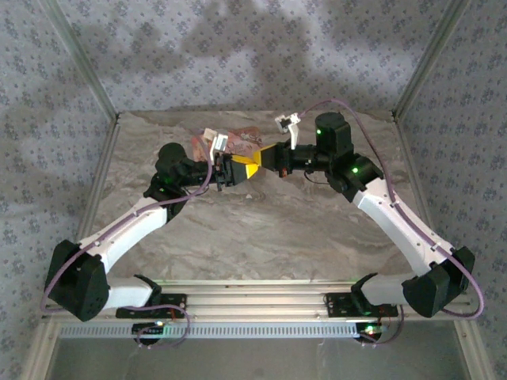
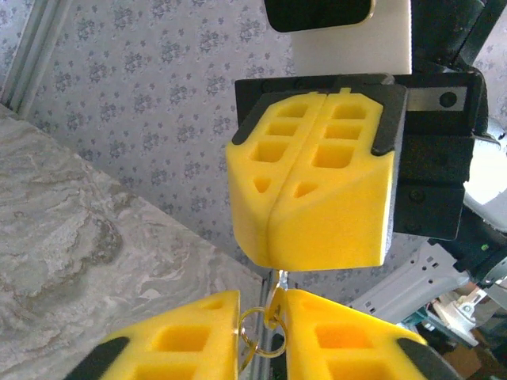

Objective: Unlock the padlock with the key

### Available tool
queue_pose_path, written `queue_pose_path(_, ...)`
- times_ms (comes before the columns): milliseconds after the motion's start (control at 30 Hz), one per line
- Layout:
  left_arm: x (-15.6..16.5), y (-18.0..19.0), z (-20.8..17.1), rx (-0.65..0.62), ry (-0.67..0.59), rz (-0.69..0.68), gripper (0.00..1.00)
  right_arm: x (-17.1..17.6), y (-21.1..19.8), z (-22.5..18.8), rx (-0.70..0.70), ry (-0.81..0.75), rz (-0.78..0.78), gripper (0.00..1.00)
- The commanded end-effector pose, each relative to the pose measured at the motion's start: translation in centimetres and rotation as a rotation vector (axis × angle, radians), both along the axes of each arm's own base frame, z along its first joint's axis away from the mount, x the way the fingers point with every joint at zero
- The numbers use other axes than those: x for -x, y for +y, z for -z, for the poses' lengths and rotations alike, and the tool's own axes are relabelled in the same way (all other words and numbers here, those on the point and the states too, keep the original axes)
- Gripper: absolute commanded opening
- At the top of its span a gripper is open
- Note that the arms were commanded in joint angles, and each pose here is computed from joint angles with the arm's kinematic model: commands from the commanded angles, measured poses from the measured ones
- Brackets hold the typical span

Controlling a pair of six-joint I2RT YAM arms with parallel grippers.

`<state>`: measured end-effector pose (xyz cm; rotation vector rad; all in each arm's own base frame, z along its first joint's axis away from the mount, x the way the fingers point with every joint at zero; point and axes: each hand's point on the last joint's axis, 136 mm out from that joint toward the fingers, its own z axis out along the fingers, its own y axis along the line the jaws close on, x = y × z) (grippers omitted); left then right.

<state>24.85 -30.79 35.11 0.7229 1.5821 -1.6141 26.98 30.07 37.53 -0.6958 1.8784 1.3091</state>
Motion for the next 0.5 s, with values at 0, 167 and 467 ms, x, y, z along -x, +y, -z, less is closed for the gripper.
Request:
queue_pose_path(0,0.74,0.42,-2.55,0.039,-0.082,0.001,0.13,0.53,0.11,-0.43,-0.012,-0.020,-0.016,0.00)
queue_pose_path(167,0.68,0.43,-2.29,0.034,-0.075,0.000,0.11,0.36,0.01,-0.53,-0.014,-0.024,-0.003,0.00)
queue_pose_path(467,0.77,0.45,-2.09,0.030,-0.074,0.000,0.16,0.19,0.04,-0.64,-0.027,-0.025,0.007,0.00)
